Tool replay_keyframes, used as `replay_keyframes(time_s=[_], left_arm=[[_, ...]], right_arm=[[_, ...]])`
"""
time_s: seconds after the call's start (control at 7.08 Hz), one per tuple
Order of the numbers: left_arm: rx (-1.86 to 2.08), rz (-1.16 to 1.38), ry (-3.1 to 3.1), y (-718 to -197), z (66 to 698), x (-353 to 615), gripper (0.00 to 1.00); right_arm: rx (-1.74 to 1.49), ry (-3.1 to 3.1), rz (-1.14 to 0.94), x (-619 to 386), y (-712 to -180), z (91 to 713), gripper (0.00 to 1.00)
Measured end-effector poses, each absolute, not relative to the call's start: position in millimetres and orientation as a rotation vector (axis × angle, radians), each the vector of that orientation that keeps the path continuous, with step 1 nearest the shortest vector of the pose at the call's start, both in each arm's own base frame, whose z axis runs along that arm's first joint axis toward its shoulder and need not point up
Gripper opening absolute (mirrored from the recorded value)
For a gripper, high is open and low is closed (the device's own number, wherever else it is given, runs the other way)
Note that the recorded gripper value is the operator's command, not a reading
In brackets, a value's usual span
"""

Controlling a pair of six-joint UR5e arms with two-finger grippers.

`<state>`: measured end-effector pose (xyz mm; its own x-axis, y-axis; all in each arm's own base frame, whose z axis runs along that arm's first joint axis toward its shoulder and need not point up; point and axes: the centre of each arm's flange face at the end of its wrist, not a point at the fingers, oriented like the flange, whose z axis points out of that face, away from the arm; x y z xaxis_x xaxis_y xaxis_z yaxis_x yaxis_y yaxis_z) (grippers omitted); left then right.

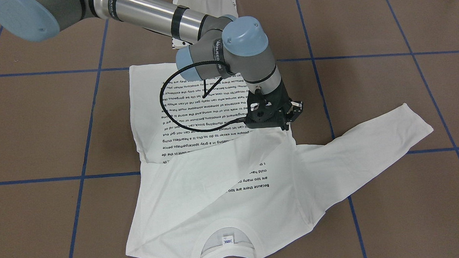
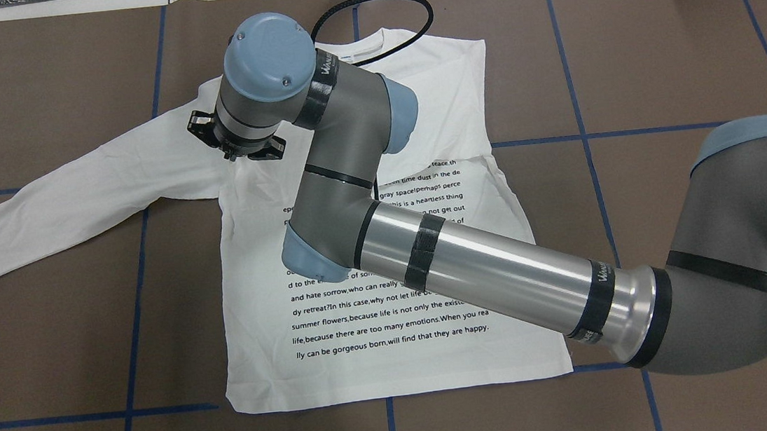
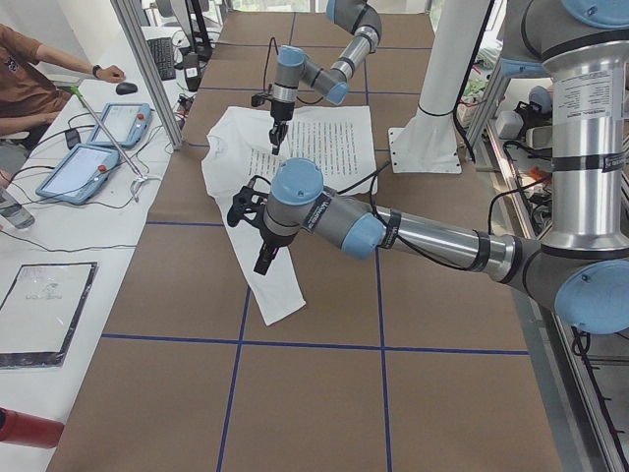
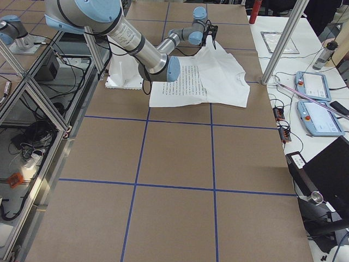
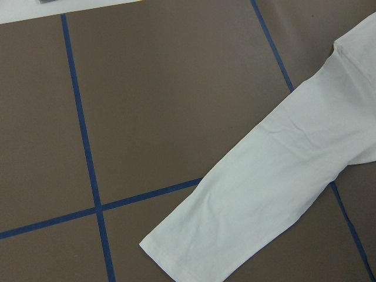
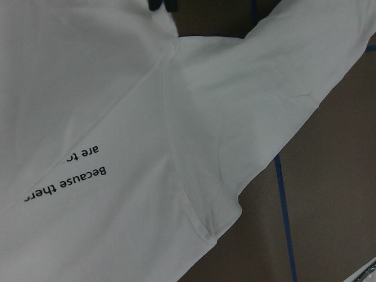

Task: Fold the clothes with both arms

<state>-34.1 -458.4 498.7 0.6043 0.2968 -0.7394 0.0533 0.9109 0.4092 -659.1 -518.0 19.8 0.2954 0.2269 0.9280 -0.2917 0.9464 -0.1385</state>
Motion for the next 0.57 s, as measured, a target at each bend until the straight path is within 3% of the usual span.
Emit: replay_keyframes(time_s=[0.57], left_arm=[[0.309, 0.15, 0.952, -469, 503, 20, 1.0]], right_arm=[[0.027, -1.306, 0.481, -624, -524, -21, 1.0]])
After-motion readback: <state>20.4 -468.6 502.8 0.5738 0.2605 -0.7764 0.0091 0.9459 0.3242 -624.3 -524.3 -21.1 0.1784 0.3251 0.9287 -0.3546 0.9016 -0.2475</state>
